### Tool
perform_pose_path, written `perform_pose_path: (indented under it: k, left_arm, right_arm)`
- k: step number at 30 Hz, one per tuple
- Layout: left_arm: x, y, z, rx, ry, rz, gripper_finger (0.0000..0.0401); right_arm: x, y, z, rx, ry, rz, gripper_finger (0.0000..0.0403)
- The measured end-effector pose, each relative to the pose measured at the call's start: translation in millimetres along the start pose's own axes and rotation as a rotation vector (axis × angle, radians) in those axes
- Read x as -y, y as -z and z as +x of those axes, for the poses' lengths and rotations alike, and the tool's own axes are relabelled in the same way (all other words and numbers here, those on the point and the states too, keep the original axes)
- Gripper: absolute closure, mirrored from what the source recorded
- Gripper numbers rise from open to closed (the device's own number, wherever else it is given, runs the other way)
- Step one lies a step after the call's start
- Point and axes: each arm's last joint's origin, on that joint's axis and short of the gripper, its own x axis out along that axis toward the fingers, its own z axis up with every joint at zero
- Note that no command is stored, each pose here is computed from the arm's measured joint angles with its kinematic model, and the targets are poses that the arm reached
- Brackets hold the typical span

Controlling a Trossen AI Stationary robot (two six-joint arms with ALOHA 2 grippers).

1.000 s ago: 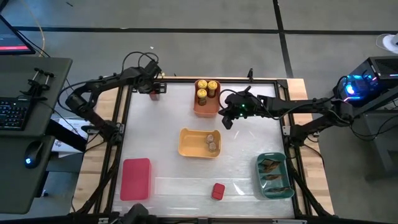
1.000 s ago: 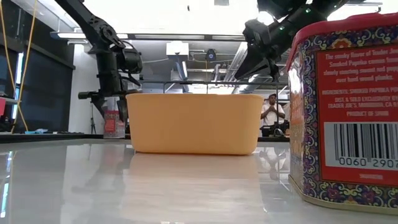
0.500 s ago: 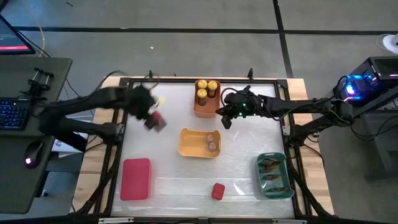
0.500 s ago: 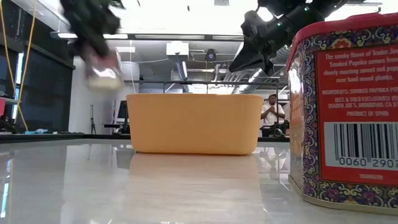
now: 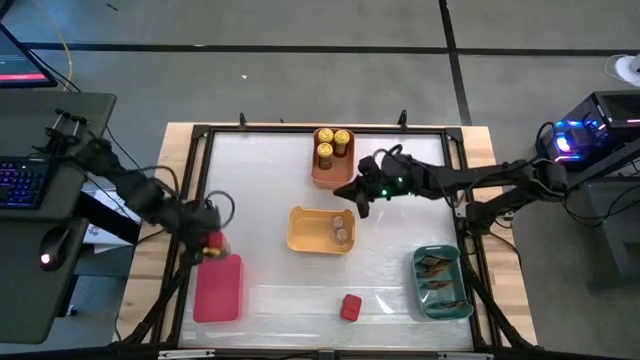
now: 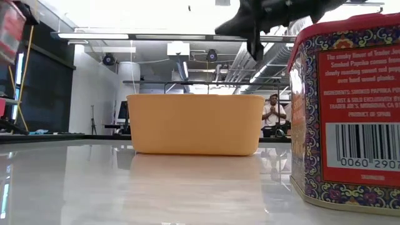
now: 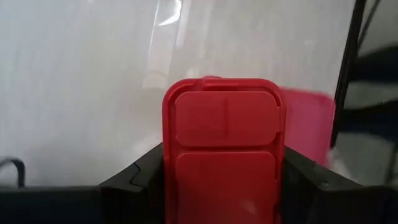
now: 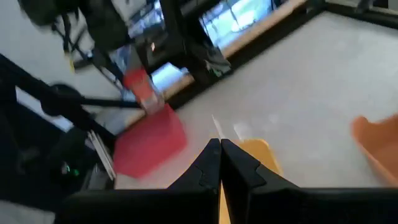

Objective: Sort spices by type
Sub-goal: Put the top red seasoning can into the red bin

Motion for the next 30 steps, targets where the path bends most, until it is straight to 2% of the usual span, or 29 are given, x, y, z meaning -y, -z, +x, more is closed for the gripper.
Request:
perform_pose_path:
  k: [3,8,11,14,16,22,30]
  left_arm:
    - [13.7,2.7,8.6,-0.025,-0.025,0.135,0.0215]
    - [30.1,8.5,21.2,-0.044,-0.093,0.234,0.0215]
    - [40.5,15.4,27.7,-0.034,-0.081,0.287,0.0215]
    - [53.3,21.9,39.4,0.014,0.011,0.28,0.0215]
    - [55.1,28.2,49.3,0.017,0.032,0.245,0.0215]
    - [40.1,41.6,79.8,-0.011,-0.103,0.114,0.0215]
    - [42.4,44.2,99.8,-0.053,-0.174,0.17,0.0215]
  right_arm:
    - [-16.0,4.1,1.1,0.07,0.013,0.025,0.0403]
    - [-33.7,14.5,1.0,0.137,0.078,0.114,0.0403]
    - [-41.1,19.6,0.3,0.156,0.097,0.132,0.0403]
    - [-45.8,23.1,-0.1,0.164,0.105,0.137,0.0403]
    - [-47.7,24.3,-0.4,0.164,0.105,0.132,0.0403]
    - [-48.7,25.1,-0.4,0.156,0.101,0.099,0.0403]
    - [-45.9,27.8,-0.2,0.122,0.126,0.041,0.0403]
